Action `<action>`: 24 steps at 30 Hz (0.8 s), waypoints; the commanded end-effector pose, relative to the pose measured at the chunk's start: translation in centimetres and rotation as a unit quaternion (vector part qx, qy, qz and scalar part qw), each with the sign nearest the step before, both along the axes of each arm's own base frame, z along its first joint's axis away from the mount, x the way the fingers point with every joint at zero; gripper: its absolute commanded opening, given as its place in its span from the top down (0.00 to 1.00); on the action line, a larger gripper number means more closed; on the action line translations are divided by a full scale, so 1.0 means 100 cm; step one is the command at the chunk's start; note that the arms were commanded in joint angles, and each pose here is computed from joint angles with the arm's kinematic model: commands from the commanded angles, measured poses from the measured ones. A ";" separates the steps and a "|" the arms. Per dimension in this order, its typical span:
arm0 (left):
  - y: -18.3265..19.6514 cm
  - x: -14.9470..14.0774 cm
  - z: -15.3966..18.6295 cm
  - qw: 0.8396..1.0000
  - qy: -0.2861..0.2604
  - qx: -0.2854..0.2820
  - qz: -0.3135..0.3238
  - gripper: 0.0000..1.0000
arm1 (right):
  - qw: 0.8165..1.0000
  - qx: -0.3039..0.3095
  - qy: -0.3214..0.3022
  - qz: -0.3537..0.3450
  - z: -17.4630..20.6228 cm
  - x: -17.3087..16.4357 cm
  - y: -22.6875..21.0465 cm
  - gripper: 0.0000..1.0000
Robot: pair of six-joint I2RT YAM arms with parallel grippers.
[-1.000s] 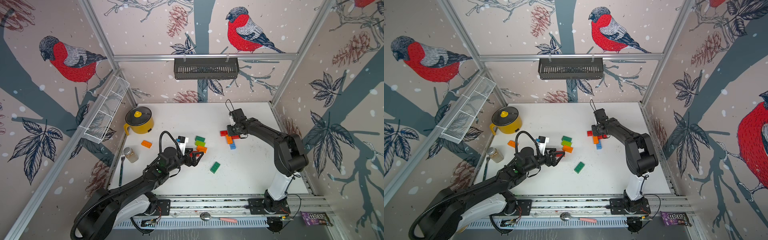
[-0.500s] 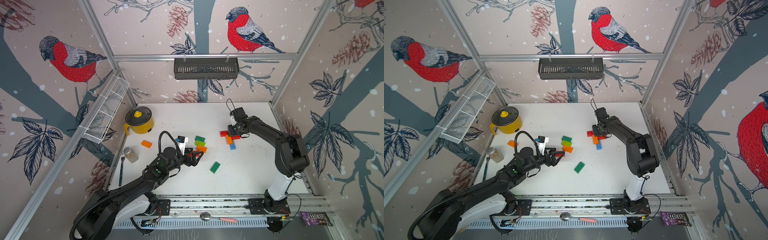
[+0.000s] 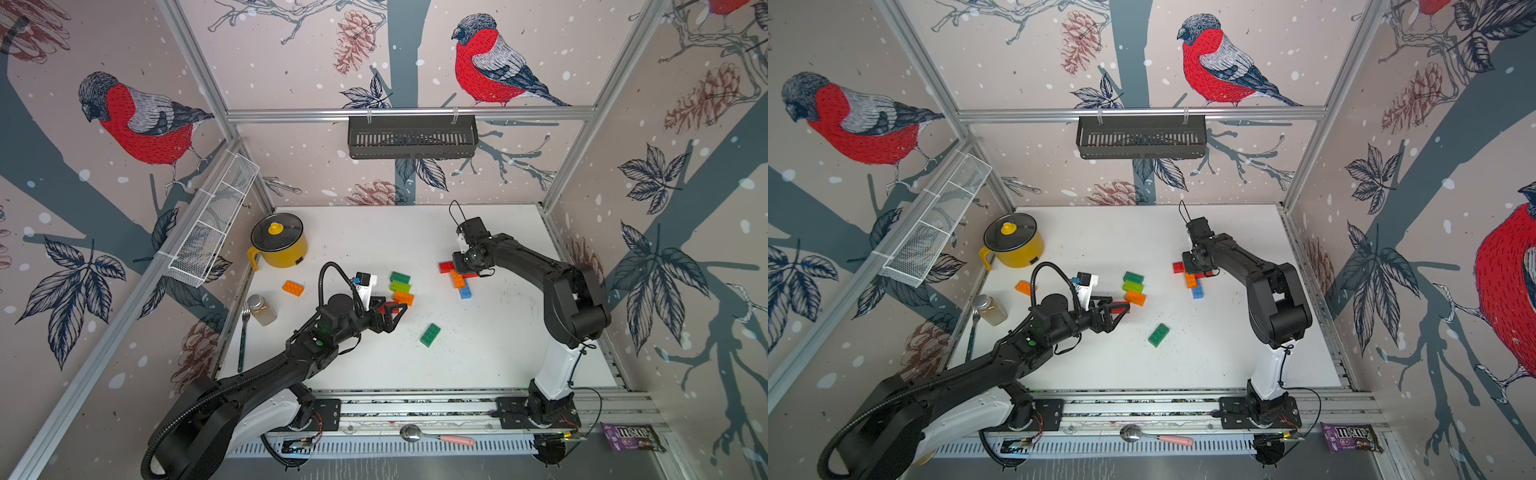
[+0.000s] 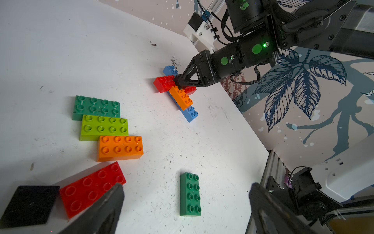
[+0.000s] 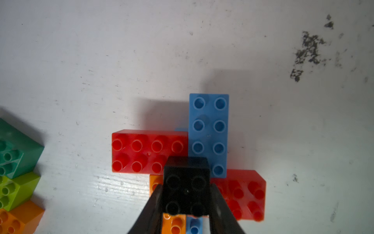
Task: Assemble a small pinwheel with lego
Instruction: Move the lego brick at the center of the board.
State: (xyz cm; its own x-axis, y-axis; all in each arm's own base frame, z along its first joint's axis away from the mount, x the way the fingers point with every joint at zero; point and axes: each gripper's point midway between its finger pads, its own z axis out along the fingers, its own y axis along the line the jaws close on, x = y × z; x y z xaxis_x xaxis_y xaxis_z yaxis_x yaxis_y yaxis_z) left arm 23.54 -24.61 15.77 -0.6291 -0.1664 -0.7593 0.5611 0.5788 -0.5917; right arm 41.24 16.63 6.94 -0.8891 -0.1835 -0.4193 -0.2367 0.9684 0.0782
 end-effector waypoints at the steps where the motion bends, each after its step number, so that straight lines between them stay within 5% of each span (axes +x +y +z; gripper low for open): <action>1: -0.002 0.001 0.007 1.000 -0.007 -0.010 -0.002 0.03 | 1.000 -0.013 0.000 -0.007 -0.004 0.002 -0.003 0.68; 17: 0.004 0.008 -0.003 1.000 0.006 0.004 0.024 0.03 | 0.997 -0.011 -0.032 -0.063 0.001 0.073 -0.067 0.78; 24: 0.015 0.016 -0.004 0.998 0.010 0.009 0.066 0.03 | 0.998 0.001 -0.039 -0.048 0.007 0.082 -0.068 0.67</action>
State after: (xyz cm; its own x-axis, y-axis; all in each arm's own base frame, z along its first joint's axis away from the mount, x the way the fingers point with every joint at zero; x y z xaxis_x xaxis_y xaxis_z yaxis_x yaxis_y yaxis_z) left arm 24.34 -23.79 14.94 -0.6329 -0.1886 -0.7509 0.5071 0.6320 -0.5861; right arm 49.60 9.50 7.35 -0.8688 -0.0723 -0.4898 -0.1162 0.9914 0.0598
